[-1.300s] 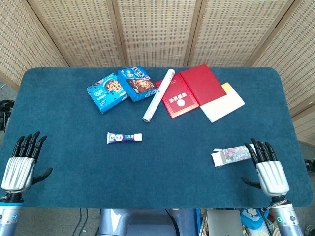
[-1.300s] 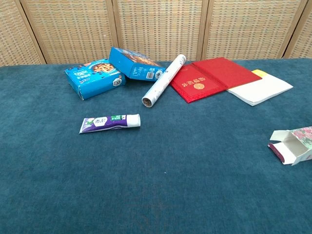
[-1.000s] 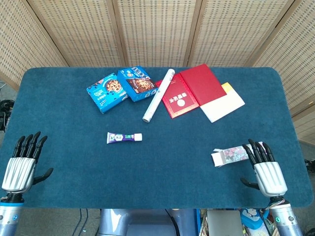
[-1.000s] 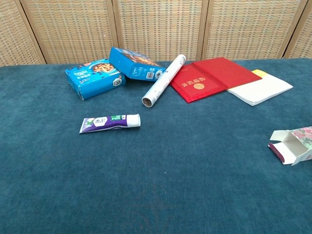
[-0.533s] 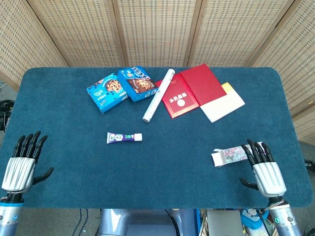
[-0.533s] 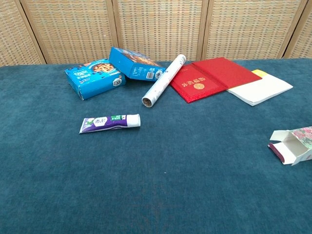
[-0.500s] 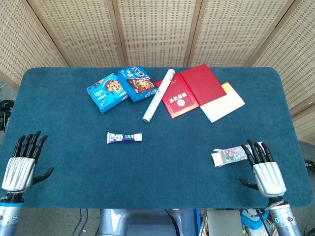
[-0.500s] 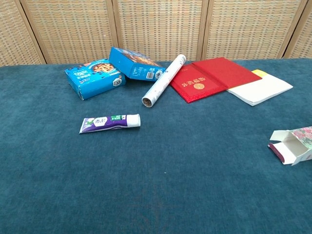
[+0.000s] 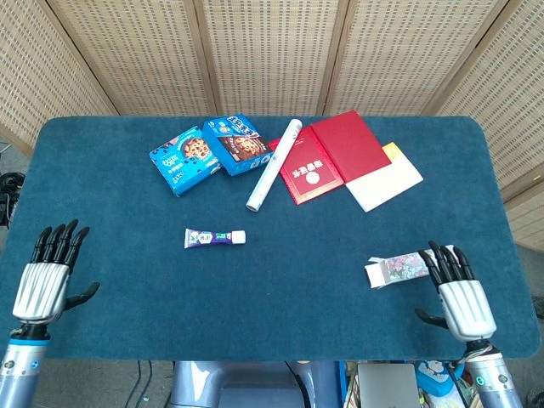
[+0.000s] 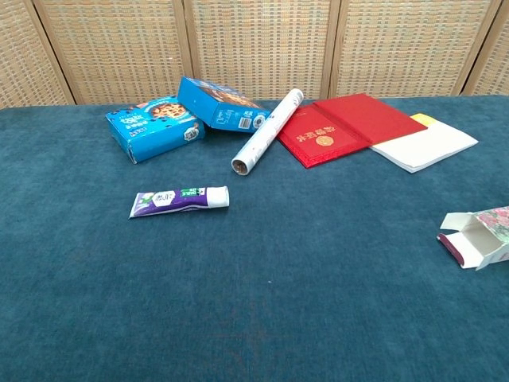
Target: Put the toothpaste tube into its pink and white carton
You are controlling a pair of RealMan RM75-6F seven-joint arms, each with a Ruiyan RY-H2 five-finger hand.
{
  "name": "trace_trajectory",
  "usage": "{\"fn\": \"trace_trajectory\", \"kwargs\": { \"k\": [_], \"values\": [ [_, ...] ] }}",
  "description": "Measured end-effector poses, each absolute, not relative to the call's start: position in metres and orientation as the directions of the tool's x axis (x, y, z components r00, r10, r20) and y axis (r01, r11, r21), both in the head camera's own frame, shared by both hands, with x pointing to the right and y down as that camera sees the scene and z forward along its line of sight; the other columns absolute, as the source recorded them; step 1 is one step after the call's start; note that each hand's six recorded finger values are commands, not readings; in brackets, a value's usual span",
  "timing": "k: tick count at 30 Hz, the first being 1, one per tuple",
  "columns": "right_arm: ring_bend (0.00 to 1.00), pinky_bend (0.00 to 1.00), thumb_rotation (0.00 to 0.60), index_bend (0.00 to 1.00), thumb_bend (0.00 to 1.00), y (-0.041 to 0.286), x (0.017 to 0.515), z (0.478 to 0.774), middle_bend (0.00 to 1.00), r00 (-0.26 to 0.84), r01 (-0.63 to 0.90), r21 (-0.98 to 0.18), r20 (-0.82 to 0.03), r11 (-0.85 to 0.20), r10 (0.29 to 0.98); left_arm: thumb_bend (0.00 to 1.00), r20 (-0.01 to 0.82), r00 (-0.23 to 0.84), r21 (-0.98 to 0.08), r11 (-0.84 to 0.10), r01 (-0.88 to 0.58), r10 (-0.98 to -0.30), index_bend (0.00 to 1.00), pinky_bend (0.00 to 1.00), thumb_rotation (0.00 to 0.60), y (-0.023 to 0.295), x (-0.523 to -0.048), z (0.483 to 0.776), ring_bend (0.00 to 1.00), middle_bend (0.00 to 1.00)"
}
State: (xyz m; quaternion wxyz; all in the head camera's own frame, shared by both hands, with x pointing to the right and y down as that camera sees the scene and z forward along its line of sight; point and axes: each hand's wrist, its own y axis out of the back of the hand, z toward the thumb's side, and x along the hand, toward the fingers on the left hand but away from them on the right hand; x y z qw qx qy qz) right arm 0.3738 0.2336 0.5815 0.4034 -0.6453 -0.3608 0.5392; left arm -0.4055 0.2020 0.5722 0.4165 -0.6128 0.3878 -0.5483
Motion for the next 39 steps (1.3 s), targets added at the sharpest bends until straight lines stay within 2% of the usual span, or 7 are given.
{"fn": "trace_trajectory", "kwargs": {
  "k": [12,16,19,22,32,39],
  "values": [
    [0.00,0.00,0.600,0.00,0.12,0.236,0.370,0.586,0.00,0.171,0.030,-0.902,-0.419,-0.430,0.892,0.23,0.457,0.149,-0.887,-0.462,0.002,-0.877,0.09,0.03,0.600,0.153,-0.377,0.596,0.00,0.00],
    [0.00,0.00,0.600,0.00,0.12,0.235,0.372,0.585,0.00,0.163,0.038,-0.904,-0.415,-0.426,0.895,0.23,0.493,0.154,-0.868,-0.495,0.027,-0.856,0.14,0.09,0.600,0.133,-0.365,0.608,0.01,0.05],
    [0.00,0.00,0.600,0.00,0.12,0.234,0.374,0.584,0.00,0.158,0.044,-0.905,-0.412,-0.424,0.897,0.23,0.513,0.151,-0.857,-0.514,0.040,-0.845,0.18,0.14,0.600,0.121,-0.354,0.617,0.06,0.10],
    [0.00,0.00,0.600,0.00,0.12,0.233,0.375,0.584,0.00,0.155,0.048,-0.904,-0.412,-0.424,0.898,0.23,0.531,0.149,-0.846,-0.532,0.042,-0.834,0.19,0.16,0.600,0.111,-0.340,0.628,0.09,0.11],
    [0.00,0.00,0.600,0.00,0.12,0.231,0.378,0.581,0.00,0.151,0.066,-0.906,-0.405,-0.418,0.902,0.23,0.589,0.125,-0.808,-0.584,0.081,-0.798,0.30,0.22,0.600,0.096,-0.302,0.664,0.16,0.18],
    [0.00,0.00,0.600,0.00,0.12,0.229,0.380,0.579,0.00,0.144,0.078,-0.908,-0.399,-0.412,0.906,0.23,0.624,0.133,-0.782,-0.613,0.113,-0.770,0.34,0.24,0.600,0.094,-0.274,0.683,0.18,0.21]
  ]
}}
